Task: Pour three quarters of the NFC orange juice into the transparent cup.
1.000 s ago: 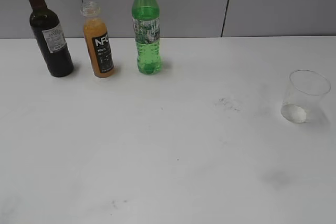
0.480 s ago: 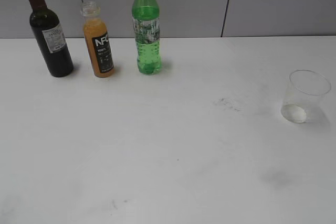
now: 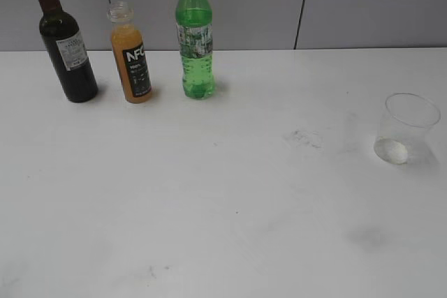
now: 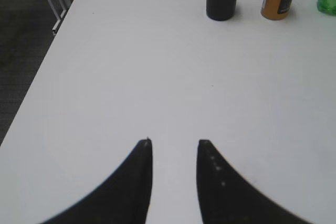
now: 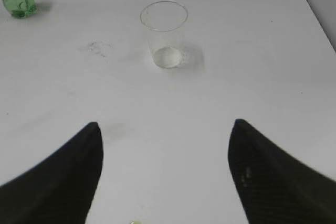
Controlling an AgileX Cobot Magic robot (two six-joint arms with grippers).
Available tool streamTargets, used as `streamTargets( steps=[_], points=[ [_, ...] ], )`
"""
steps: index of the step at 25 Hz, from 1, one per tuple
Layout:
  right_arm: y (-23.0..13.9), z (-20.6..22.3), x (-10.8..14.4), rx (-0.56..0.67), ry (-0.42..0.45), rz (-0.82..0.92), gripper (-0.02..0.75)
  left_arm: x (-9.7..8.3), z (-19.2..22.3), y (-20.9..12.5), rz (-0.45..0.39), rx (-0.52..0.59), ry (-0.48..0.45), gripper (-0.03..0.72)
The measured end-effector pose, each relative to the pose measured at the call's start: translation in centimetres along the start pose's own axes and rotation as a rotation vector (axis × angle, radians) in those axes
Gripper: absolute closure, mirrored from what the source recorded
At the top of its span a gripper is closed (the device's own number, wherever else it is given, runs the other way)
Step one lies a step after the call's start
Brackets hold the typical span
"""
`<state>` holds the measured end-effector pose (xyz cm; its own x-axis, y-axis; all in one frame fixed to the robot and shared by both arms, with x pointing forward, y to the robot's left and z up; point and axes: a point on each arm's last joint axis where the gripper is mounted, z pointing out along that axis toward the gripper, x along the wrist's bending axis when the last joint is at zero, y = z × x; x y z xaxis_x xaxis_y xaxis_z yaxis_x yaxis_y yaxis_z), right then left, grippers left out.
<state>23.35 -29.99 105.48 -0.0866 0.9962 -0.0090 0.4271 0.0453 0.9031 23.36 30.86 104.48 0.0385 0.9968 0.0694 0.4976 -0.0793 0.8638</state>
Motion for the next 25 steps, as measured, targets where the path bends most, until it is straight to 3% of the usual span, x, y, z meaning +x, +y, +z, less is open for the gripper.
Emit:
streamTargets(
  steps=[10, 17, 25],
  points=[
    [3.0, 0.9, 0.1, -0.146, 0.007, -0.018, 0.167, 0.0, 0.0, 0.0, 0.000, 0.000, 0.000, 0.451],
    [5.7, 4.6, 0.2, -0.162, 0.025, 0.002, 0.167, 0.0, 0.0, 0.0, 0.001, 0.000, 0.002, 0.451],
    [5.7, 9.2, 0.3, -0.202, 0.029, 0.036, 0.167, 0.0, 0.0, 0.0, 0.001, 0.000, 0.003, 0.451]
  ],
)
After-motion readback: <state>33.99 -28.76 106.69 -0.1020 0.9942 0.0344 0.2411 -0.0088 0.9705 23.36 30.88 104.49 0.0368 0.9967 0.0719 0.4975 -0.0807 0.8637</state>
